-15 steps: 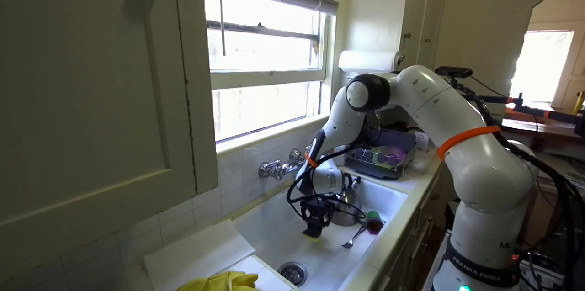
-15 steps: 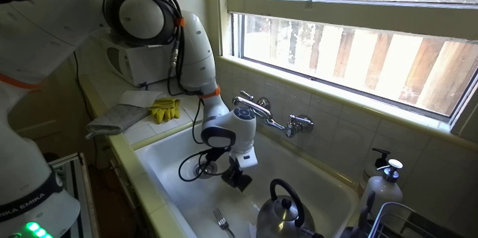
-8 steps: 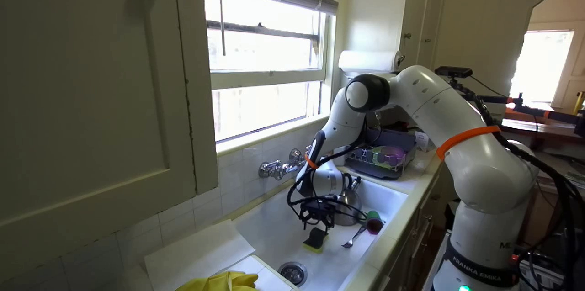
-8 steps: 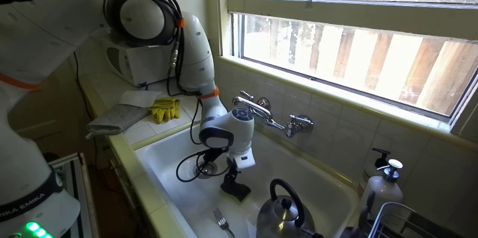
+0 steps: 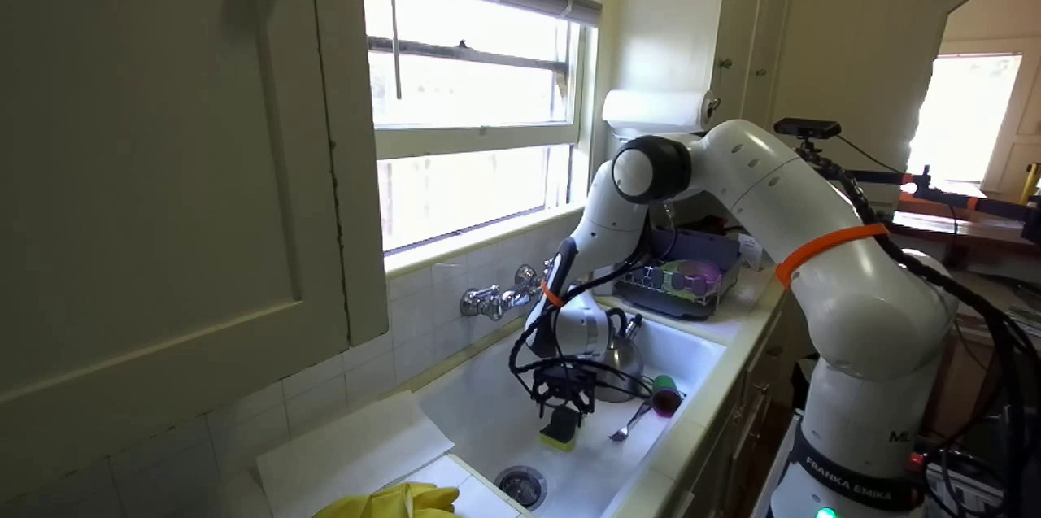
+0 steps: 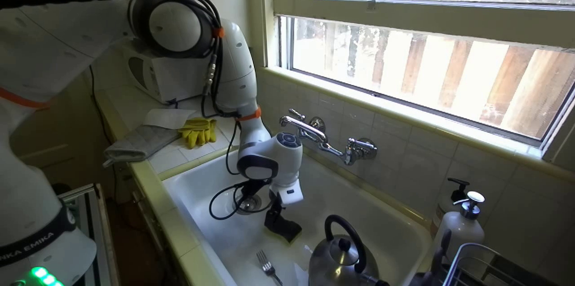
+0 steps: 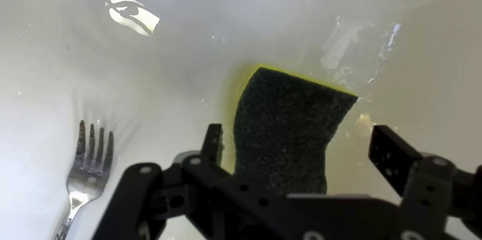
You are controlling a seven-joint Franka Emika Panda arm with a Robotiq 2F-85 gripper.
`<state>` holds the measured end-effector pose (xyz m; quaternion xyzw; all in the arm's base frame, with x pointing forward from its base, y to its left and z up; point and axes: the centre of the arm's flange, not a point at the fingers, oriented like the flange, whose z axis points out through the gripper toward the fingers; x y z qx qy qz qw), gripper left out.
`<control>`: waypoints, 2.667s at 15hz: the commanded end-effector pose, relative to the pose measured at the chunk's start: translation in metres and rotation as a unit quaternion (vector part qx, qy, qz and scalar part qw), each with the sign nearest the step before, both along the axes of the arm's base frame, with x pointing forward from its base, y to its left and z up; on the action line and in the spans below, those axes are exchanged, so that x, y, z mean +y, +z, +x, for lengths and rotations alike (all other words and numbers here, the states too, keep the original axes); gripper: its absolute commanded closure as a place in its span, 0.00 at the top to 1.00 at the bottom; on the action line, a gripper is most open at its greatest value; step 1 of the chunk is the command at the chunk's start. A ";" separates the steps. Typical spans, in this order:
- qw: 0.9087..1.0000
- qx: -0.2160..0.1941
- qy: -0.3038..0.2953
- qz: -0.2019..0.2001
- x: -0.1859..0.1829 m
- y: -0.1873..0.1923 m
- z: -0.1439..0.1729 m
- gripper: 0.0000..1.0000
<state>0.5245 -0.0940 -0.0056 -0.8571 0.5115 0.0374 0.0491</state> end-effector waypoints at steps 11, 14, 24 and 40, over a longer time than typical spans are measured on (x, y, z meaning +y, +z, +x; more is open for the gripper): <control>1.000 0.009 0.005 -0.004 0.005 -0.031 0.006 0.65; 1.000 0.010 0.006 -0.005 0.004 -0.035 0.007 0.46; 1.000 -0.009 0.004 -0.004 0.001 0.003 0.006 0.03; 1.000 -0.022 0.003 -0.007 0.009 0.045 -0.003 0.04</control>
